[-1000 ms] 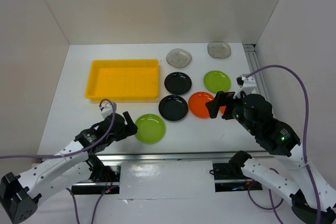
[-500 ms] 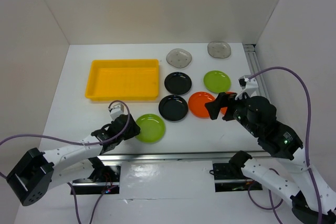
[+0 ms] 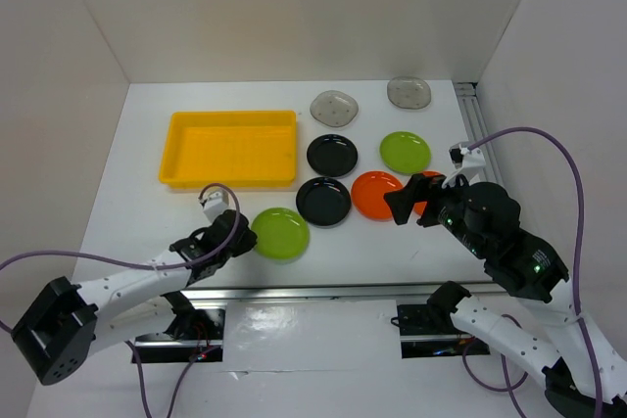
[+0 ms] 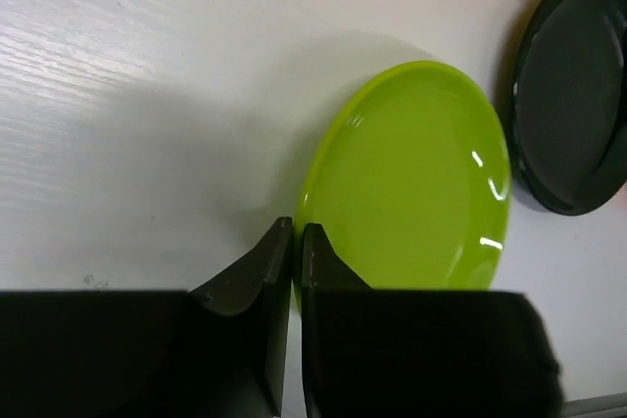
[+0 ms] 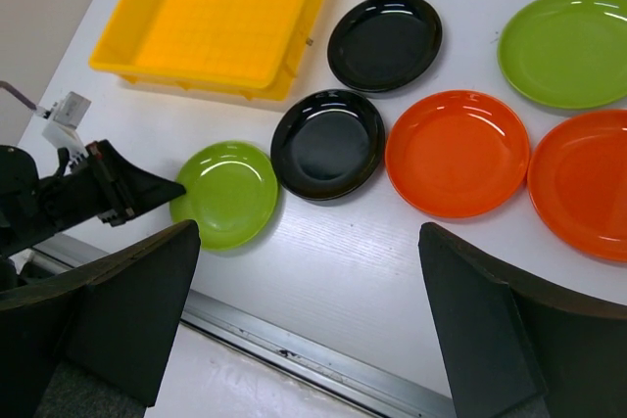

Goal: Place the plates into the plastic bin on the countertop

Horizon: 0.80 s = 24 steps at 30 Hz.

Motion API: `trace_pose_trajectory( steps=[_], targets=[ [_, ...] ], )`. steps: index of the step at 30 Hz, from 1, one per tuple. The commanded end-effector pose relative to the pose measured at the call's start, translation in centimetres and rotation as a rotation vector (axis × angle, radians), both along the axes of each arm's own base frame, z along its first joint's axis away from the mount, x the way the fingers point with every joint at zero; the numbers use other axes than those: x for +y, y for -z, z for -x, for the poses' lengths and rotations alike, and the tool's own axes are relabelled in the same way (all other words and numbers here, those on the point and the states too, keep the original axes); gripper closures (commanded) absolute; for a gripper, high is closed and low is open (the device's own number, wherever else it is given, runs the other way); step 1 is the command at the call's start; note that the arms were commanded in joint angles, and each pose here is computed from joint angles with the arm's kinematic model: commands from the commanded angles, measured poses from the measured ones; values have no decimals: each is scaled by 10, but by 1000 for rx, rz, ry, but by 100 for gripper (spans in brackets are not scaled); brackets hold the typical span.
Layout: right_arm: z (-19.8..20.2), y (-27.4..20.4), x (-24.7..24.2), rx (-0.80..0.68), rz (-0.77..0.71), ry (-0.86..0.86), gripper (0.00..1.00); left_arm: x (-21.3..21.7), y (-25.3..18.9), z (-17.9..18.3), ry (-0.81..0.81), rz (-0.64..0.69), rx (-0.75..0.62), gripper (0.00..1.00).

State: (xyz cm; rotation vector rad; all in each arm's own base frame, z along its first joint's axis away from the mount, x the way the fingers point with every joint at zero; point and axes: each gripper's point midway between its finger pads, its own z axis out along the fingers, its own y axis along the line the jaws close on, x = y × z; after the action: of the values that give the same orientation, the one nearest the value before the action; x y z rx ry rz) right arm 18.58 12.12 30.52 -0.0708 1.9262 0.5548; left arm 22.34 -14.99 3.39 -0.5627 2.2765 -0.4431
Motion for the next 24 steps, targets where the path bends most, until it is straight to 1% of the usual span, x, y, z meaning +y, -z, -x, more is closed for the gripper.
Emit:
trace_pose_trajectory(
  steps=[1,2,3,4,6,7,9,10,12,13,14,15,16,17,18,19,20,22,23,24],
  targets=[
    [-2,-8,4,-28,-30,-6,0,25,-12,5,-70,-92,24,100],
    [-2,-8,4,-28,-30,-6,0,22,-33,2,-63,-68,-13,100],
    [-2,-8,4,-28,-30,-6,0,21,-40,0,-55,-73,-21,100],
    [-2,-8,4,-28,-30,-6,0,17,-61,-2,-43,-29,-67,100],
    [-3,-8,2,-30,-28,2,0,17,-90,-6,-45,1,-118,100],
    [-3,-8,2,-30,-28,2,0,14,-121,-14,-59,38,-176,100],
    [-3,-8,2,-30,-28,2,0,13,-153,-22,-67,50,-238,100],
    [-3,-8,2,-30,-28,2,0,16,-179,-32,-96,55,-282,100],
    [-3,-8,2,-30,-28,2,0,17,-187,-48,-133,4,-274,100],
    [-2,-14,4,-43,-41,-6,0,20,-209,-61,-172,-3,-312,100],
    [-2,-14,4,-43,-41,-6,0,29,-212,-73,-219,-23,-309,100],
    [-2,-14,4,-43,-41,-6,0,31,-198,-88,-235,-78,-265,100],
    [-2,-14,4,-43,-41,-6,0,29,-211,-105,-233,-60,-282,100],
    [-1,-14,6,-41,-44,-18,0,33,-215,-122,-252,-53,-296,100],
    [-1,-14,6,-41,-44,-18,0,54,-212,-142,-309,-58,-288,100],
    [0,-14,7,-39,-46,-27,0,56,-201,-162,-310,-66,-260,100],
    [0,-14,8,-35,-54,-24,0,69,-196,-177,-324,-49,-248,100],
    [2,-14,10,-30,-60,-41,0,76,-198,-206,-324,-44,-288,100],
    [2,-9,12,-20,-56,-50,0,73,-177,-222,-286,-39,-251,100],
    [2,-6,12,-17,-68,-47,0,84,-172,-234,-294,-37,-246,100]
  ],
)
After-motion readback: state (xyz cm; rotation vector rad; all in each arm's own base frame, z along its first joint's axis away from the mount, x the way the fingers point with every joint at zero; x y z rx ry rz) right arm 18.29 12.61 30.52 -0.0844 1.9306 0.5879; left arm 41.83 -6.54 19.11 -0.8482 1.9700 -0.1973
